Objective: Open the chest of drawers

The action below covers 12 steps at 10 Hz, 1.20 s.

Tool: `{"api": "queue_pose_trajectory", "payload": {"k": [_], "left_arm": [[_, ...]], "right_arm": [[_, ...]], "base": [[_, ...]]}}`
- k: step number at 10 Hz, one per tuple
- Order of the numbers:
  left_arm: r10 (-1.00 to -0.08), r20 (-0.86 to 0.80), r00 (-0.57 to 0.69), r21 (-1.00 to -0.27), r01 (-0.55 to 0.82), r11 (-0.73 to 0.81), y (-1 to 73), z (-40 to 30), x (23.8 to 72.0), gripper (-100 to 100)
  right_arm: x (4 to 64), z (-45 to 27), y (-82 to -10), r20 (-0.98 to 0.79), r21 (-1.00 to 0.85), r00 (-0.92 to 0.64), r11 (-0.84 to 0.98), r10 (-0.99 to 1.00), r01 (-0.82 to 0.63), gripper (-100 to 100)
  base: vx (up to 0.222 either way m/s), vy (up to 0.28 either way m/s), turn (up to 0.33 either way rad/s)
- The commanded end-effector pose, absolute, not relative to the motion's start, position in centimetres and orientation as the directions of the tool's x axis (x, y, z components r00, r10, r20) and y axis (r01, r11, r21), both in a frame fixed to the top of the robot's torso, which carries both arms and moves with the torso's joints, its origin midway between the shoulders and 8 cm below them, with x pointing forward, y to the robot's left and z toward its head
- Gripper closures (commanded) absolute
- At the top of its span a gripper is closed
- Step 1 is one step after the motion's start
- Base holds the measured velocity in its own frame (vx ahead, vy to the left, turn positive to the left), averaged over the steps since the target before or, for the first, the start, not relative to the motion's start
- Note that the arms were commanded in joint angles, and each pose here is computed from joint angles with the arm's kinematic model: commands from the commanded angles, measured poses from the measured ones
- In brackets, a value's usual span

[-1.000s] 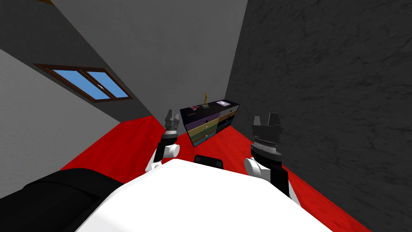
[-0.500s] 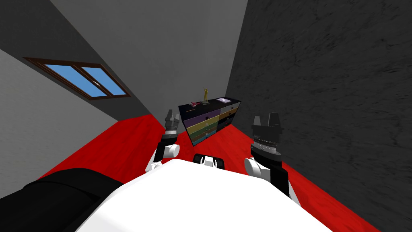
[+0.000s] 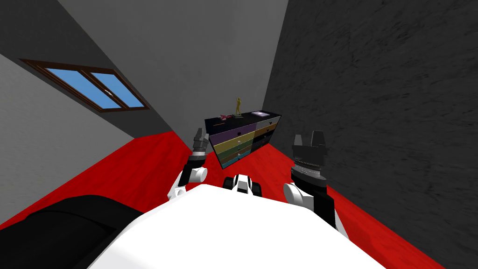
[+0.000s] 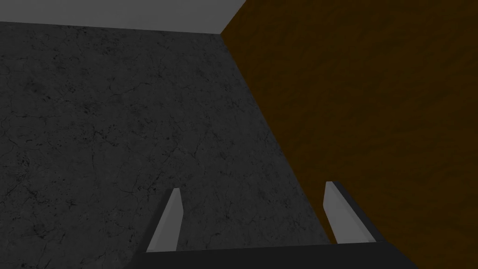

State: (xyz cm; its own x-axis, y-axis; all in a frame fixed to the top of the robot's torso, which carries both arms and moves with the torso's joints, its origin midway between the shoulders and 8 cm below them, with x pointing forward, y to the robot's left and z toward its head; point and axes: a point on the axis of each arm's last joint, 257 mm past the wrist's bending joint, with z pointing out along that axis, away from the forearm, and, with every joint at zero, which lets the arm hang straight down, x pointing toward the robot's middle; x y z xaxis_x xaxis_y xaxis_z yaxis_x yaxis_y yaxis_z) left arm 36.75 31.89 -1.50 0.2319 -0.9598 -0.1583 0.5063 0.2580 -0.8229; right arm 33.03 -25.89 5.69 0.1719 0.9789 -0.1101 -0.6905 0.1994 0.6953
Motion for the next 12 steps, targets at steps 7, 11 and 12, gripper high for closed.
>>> {"api": "queue_pose_trajectory", "payload": {"k": [7, 11, 12], "left_arm": [[-0.945, -0.22, 0.24, -0.866, 0.398, 0.303, 34.2, -7.6, 38.8, -100], [-0.94, -0.221, 0.259, -0.889, 0.342, 0.303, 35.6, -10.8, 39.3, -100], [-0.938, -0.222, 0.265, -0.897, 0.321, 0.303, 36.1, -12.0, 39.5, -100]], "right_arm": [[33.0, 5.7, -25.9, -0.11, 0.695, 0.172, 0.199, 0.979, -0.691, 0], [33.0, 5.7, -25.9, -0.11, 0.695, 0.172, 0.199, 0.979, -0.691, 0], [33.0, 5.7, -25.9, -0.11, 0.695, 0.172, 0.199, 0.979, -0.691, 0]], "base": [[0.103, -0.087, 0.032], [0.099, -0.088, 0.03], [0.145, -0.139, 0.07]]}}
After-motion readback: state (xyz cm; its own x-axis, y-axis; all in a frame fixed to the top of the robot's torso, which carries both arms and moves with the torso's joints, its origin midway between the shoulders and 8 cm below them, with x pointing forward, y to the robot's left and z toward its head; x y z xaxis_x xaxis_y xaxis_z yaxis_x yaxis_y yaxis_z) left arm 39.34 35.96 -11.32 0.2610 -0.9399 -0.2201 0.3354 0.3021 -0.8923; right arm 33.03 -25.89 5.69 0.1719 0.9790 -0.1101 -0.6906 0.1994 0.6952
